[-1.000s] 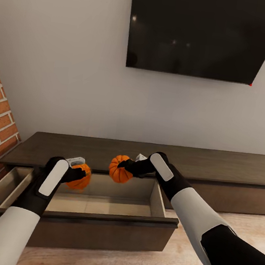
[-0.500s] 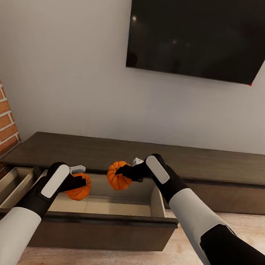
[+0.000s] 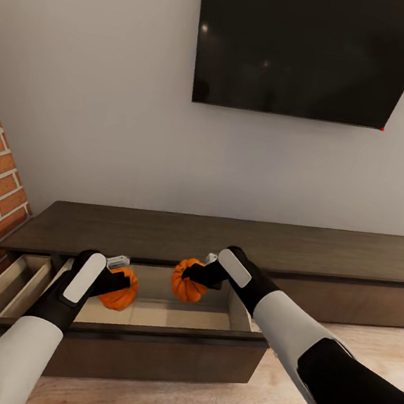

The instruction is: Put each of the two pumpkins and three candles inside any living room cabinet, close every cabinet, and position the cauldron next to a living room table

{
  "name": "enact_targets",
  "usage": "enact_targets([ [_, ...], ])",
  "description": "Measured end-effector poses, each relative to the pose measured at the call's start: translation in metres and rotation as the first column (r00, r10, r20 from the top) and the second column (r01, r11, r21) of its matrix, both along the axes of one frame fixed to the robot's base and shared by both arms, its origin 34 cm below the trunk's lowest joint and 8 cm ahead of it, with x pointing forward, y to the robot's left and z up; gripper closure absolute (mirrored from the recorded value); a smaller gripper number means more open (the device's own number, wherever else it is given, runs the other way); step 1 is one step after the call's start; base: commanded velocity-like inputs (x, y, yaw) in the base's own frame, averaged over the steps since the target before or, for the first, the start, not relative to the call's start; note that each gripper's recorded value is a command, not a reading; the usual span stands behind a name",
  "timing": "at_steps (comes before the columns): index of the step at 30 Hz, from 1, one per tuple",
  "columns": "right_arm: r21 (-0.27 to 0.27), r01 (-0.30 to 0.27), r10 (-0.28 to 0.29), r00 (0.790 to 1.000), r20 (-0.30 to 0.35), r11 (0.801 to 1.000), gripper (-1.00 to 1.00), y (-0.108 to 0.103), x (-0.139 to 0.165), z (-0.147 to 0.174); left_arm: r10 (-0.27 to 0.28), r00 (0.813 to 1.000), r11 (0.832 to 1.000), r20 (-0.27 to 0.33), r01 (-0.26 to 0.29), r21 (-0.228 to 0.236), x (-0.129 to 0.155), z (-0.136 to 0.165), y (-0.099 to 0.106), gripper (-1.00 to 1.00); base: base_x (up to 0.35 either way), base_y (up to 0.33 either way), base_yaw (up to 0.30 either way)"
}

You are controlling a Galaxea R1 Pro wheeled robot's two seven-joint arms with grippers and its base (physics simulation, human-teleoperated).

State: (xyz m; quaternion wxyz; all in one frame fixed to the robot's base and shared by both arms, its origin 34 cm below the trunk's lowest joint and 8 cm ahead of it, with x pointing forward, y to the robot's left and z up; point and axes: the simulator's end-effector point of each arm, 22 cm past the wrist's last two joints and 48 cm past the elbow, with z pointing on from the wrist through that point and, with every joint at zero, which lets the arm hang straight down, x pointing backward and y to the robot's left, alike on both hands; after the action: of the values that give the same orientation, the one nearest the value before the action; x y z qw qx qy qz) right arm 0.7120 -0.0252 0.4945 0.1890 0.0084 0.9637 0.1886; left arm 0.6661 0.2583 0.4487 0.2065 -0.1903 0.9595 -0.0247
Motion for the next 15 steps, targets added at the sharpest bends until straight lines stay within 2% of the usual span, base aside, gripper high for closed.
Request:
enact_targets([
  [4, -0.041, 0.019, -0.020, 1.000, -0.006, 0.999, 1.00, 0.005, -0.007, -0.021, 0.000, 1.000, 1.000, -0.023, 0.000, 0.002, -0.005, -0.008, 0.000, 1.00, 0.000, 0.000, 0.000],
  [15, -0.058, 0.042, -0.043, 0.999, -0.006, 0.997, 1.00, 0.002, -0.008, -0.031, -0.003, 1.000, 1.000, -0.026, 0.003, 0.012, -0.005, -0.009, 0.002, 1.00, 0.000, 0.000, 0.000],
])
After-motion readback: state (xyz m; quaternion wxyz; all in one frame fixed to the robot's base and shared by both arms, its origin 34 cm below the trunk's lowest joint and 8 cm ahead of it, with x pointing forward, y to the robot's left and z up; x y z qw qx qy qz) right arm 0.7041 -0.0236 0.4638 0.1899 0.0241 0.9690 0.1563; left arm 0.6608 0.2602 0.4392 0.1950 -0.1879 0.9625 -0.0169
